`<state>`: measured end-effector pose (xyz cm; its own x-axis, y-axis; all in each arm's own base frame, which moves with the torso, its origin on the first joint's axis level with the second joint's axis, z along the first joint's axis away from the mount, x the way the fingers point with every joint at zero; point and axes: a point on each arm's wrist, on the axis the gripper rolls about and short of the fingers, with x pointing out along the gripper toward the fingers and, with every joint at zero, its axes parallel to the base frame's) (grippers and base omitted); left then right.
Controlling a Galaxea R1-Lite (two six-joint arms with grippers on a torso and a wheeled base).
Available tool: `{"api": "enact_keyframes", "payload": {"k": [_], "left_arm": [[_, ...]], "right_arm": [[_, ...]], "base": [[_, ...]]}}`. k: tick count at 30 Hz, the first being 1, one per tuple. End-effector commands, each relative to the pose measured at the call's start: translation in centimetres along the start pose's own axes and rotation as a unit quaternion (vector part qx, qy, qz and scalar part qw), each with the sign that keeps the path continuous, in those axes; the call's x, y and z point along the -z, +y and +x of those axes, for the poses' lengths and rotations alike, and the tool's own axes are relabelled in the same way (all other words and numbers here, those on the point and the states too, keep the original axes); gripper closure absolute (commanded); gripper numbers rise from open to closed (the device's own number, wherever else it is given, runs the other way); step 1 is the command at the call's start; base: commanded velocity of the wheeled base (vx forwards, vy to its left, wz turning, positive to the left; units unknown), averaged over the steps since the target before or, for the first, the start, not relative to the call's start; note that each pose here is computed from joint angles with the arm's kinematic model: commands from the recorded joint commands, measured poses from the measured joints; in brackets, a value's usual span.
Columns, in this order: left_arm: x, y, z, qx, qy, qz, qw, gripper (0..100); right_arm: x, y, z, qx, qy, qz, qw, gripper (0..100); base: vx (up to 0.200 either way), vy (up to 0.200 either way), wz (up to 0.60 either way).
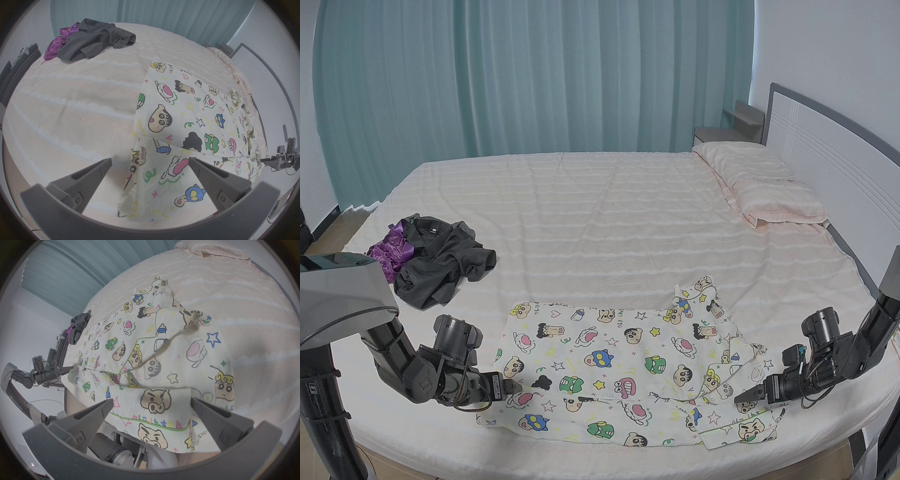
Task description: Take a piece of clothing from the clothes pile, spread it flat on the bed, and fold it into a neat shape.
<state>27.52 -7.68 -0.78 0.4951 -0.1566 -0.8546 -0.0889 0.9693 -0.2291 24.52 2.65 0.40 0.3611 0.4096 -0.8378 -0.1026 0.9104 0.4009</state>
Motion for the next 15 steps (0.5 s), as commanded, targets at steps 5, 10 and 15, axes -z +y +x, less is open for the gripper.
{"api": "enact_keyframes", "payload": {"k": [5, 10, 15], "left_arm": [[-0.04, 0.00, -0.18, 0.000, -0.003, 0.000, 1.0000, 0], [-0.02, 0.05, -0.23, 0.000, -0.002, -0.002, 1.0000, 0], [-0.05, 0.04, -0.34, 0.000, -0.004, -0.001, 1.0000, 0]], "right_arm": [[0.18, 0.42, 0.23, 0.016, 0.006, -0.006, 0.9998, 0], [0.17, 0.45, 0.25, 0.018, 0.011, -0.005, 0.9998, 100], [-0.01, 0.44, 0.25, 0.025, 0.009, -0.006, 0.9996, 100]], "base": [[0.000, 0.000, 0.00], [0.000, 0.000, 0.00], [0.000, 0.000, 0.00]]}}
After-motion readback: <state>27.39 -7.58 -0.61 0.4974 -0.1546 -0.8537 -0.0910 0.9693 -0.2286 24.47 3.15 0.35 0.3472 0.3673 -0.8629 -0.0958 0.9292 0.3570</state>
